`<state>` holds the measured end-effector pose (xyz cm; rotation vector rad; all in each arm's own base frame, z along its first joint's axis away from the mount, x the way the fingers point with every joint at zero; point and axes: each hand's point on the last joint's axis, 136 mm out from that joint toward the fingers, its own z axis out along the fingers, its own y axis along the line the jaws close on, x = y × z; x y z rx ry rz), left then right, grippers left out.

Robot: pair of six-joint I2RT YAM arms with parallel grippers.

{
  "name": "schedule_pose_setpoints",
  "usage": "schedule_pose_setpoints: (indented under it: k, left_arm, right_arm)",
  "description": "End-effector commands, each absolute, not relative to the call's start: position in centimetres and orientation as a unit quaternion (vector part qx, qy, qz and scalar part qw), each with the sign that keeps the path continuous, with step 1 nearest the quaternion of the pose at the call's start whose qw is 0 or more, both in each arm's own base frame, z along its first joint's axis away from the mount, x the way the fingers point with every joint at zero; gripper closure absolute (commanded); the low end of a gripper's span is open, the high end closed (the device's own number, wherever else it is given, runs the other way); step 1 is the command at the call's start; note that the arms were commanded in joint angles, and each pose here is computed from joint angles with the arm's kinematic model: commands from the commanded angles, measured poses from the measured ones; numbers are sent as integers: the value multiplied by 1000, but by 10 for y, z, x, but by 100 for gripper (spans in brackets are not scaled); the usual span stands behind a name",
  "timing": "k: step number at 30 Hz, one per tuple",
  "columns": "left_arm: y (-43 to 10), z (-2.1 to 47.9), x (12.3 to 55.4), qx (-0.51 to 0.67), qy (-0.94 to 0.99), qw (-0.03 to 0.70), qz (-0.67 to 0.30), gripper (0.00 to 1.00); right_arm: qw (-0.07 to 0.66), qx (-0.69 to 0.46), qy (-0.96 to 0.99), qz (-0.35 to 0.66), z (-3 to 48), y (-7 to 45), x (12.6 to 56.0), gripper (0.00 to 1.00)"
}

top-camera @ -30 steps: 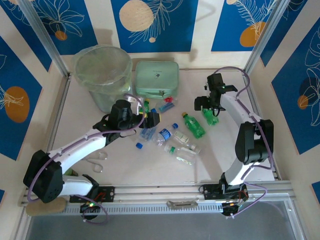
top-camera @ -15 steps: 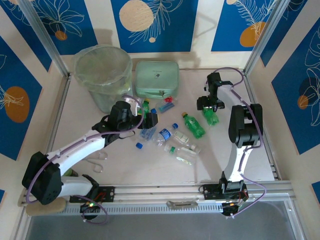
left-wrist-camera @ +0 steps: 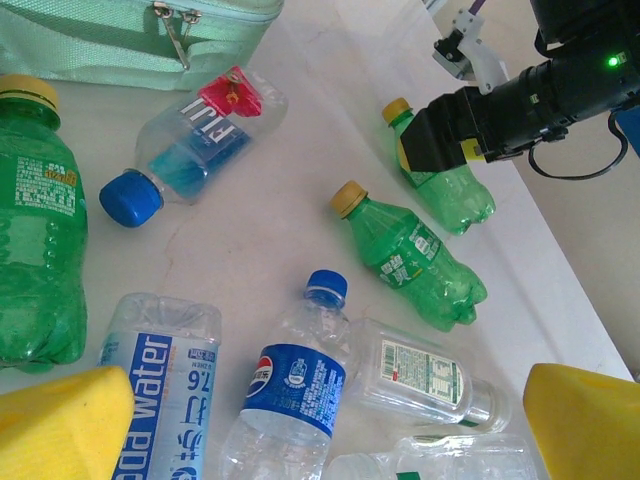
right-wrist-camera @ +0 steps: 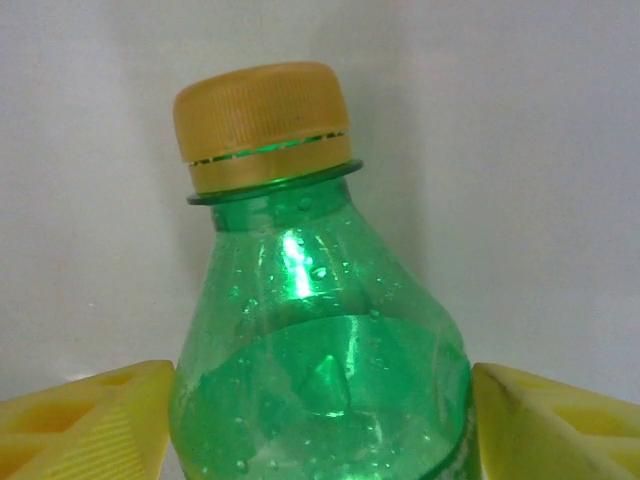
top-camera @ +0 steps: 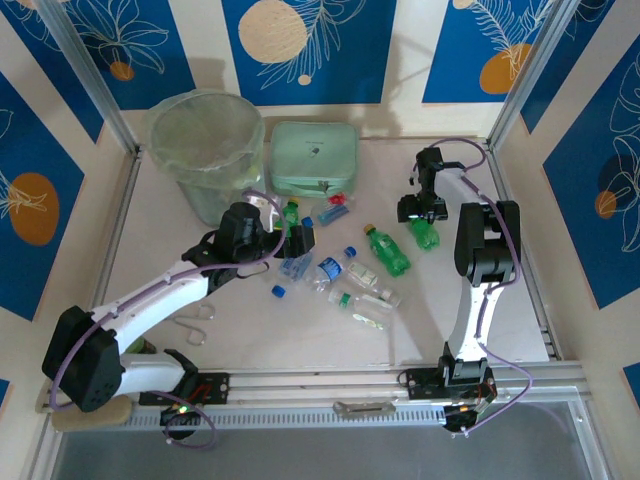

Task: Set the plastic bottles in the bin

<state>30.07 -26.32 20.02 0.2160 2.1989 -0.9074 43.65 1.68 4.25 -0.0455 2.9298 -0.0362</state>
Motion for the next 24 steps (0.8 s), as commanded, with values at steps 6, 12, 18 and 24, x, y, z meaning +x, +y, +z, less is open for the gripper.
schedule_pose_setpoints:
  k: [6, 12, 18, 24]
  left_arm:
    - [-259, 207, 298, 78, 856, 376, -347, 0]
    - [-258, 212, 299, 77, 855, 380, -344, 0]
    - [-259, 215, 300, 76, 852, 383, -348, 0]
    - [-267, 218, 302, 81, 848, 378, -362, 0]
  right_arm:
    - [80, -2, 997, 6, 30, 19, 427, 29]
    - [76, 15, 997, 10, 29, 17, 424, 40]
    - [107, 47, 993, 32, 58, 19, 423, 45]
    - [175, 89, 971, 134, 126, 48, 425, 46]
